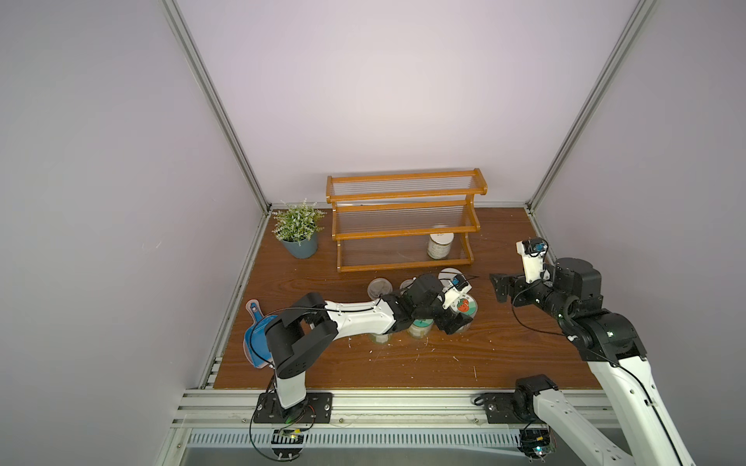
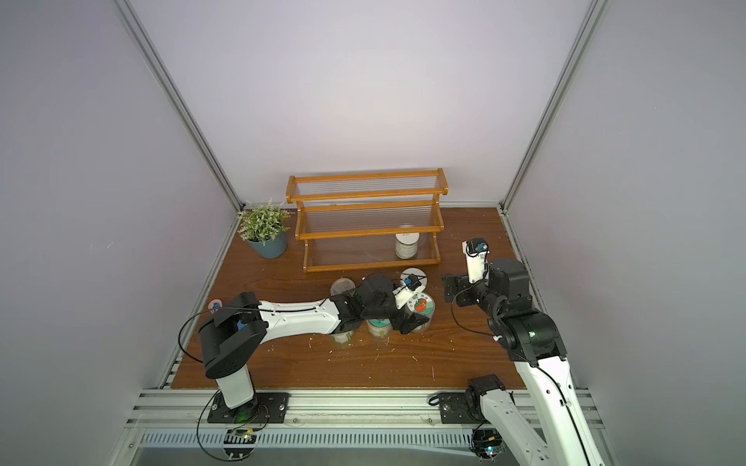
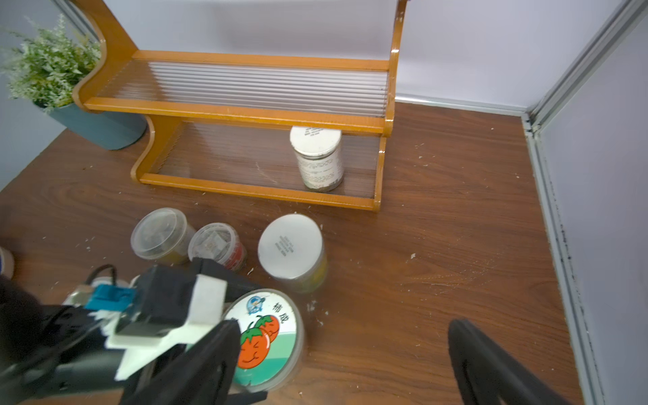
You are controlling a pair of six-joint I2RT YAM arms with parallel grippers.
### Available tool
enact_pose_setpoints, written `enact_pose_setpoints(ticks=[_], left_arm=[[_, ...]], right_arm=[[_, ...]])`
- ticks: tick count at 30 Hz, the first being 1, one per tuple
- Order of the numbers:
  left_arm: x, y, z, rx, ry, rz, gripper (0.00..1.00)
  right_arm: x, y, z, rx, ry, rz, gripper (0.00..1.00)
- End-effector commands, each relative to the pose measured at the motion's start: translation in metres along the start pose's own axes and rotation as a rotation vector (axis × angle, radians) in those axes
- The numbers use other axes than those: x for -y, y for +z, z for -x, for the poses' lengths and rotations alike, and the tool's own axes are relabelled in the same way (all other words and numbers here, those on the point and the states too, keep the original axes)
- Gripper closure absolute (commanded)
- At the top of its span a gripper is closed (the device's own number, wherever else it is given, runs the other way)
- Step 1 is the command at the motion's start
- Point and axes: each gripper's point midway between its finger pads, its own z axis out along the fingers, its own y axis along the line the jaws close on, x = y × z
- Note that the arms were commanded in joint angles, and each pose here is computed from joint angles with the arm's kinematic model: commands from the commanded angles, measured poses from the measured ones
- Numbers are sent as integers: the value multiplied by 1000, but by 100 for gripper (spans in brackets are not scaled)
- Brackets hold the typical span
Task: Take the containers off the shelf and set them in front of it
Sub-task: Place the container at the center of the board.
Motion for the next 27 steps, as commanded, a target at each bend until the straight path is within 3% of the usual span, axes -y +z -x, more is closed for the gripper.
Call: enact_pose_setpoints(ticks=[1,15,27], left_arm=[[6,6,19,67,44,-42,14],[-16,24,-20,-7,75,-32,11],[-11,5,-18,-15,102,-32,1]], right_arm=[[-13,-6,-4,-43,-10,74,1],[-20,-17,-3,-42,-18,114,1],[-19,-5,-6,-50,-23,116,1]])
